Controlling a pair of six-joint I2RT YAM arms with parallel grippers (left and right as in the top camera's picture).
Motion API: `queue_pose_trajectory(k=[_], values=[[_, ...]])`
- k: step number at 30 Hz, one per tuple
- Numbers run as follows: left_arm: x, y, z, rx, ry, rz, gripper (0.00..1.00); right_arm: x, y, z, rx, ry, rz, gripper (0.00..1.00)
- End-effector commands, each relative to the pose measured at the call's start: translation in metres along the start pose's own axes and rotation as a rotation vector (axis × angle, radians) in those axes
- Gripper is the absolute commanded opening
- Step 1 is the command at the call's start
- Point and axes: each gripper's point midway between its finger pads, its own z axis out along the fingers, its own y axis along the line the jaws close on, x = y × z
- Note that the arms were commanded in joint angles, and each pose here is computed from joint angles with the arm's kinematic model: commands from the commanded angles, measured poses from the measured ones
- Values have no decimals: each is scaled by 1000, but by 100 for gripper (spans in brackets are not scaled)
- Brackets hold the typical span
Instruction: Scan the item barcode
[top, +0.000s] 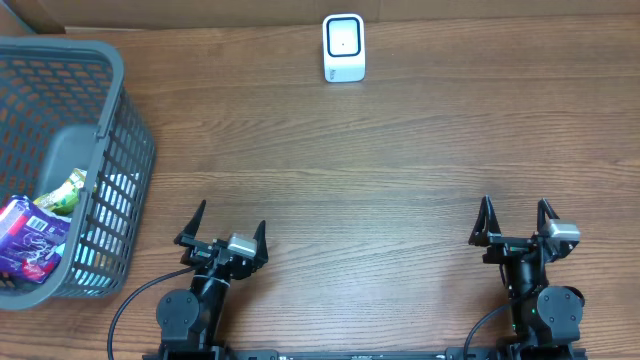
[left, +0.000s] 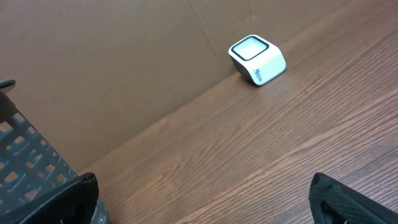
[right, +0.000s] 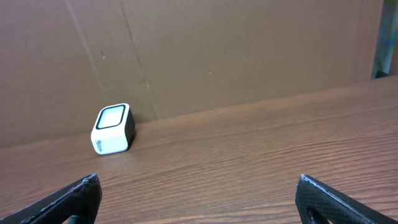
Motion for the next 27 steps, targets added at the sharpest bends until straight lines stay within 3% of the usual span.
queue_pose_trajectory(k=[1,7,13,27], values=[[0,-3,0,11,-11,7,100,1,2,0,-11,-7,-3,100],[-2,-4,0,20,-21,-45,99,2,13,-1,-76,3,-3,100],[-5,-1,-1,12,-23,-263,100,-2,27,-3,-150,3,-4,100],[-42,7,-18,61,-29,-388,100,-34,48,-21,-239,46,-9,100]])
